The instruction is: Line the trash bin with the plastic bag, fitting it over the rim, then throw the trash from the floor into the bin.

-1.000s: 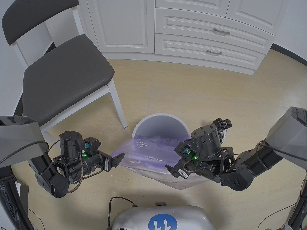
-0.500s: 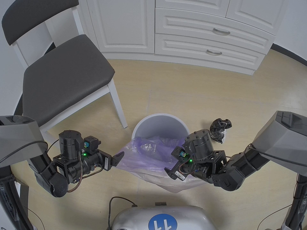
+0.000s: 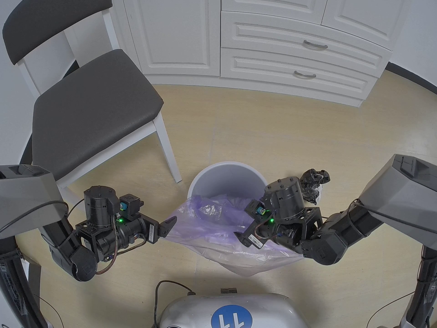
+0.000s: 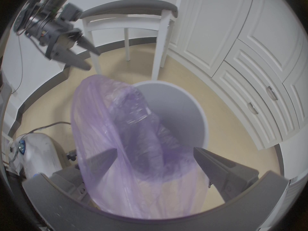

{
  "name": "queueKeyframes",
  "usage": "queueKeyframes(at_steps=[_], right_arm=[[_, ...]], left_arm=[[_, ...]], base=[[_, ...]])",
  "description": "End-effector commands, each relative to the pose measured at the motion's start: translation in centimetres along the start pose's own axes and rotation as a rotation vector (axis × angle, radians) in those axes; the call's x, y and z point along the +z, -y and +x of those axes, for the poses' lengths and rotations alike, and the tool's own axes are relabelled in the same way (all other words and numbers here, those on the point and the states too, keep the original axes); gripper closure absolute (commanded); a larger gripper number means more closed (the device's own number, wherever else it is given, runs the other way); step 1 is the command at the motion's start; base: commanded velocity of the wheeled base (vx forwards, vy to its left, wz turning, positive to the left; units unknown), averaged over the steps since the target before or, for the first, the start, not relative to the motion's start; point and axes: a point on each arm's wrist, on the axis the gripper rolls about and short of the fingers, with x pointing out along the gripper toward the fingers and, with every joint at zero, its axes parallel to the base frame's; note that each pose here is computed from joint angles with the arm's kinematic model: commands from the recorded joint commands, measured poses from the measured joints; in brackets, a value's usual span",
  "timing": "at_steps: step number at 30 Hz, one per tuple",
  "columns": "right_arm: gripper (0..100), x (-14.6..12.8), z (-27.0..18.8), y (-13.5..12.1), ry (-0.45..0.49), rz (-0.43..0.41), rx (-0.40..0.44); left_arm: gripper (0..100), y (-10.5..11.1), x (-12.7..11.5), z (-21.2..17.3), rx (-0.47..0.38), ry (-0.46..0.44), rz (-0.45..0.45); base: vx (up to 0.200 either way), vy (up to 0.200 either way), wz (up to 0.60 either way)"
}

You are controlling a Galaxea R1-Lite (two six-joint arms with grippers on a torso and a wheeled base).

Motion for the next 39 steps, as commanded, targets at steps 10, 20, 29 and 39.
queueKeyframes(at_steps=[10, 20, 29, 39], right_arm=[[0, 3.1, 1.0, 4.4, 0.108, 0.071, -0.122], [0, 5.1, 5.7, 6.7, 0.124, 0.128, -0.247], [0, 4.5, 10.6, 9.6, 0.130, 0.191, -0.368], [0, 3.5, 14.7, 10.3, 0.120, 0.344, -0.415]], left_arm=[[0, 0.0, 0.0, 0.1, 0.000, 0.000, 0.000], [0, -0.1, 0.5, 0.3, 0.007, 0.028, -0.006], [0, -0.1, 1.0, 0.5, 0.013, 0.048, -0.010], [0, -0.2, 1.0, 0.7, 0.015, 0.077, -0.008]], base=[[0.000, 0.000, 0.00], [0.000, 0.000, 0.00], [0.000, 0.000, 0.00], [0.000, 0.000, 0.00]])
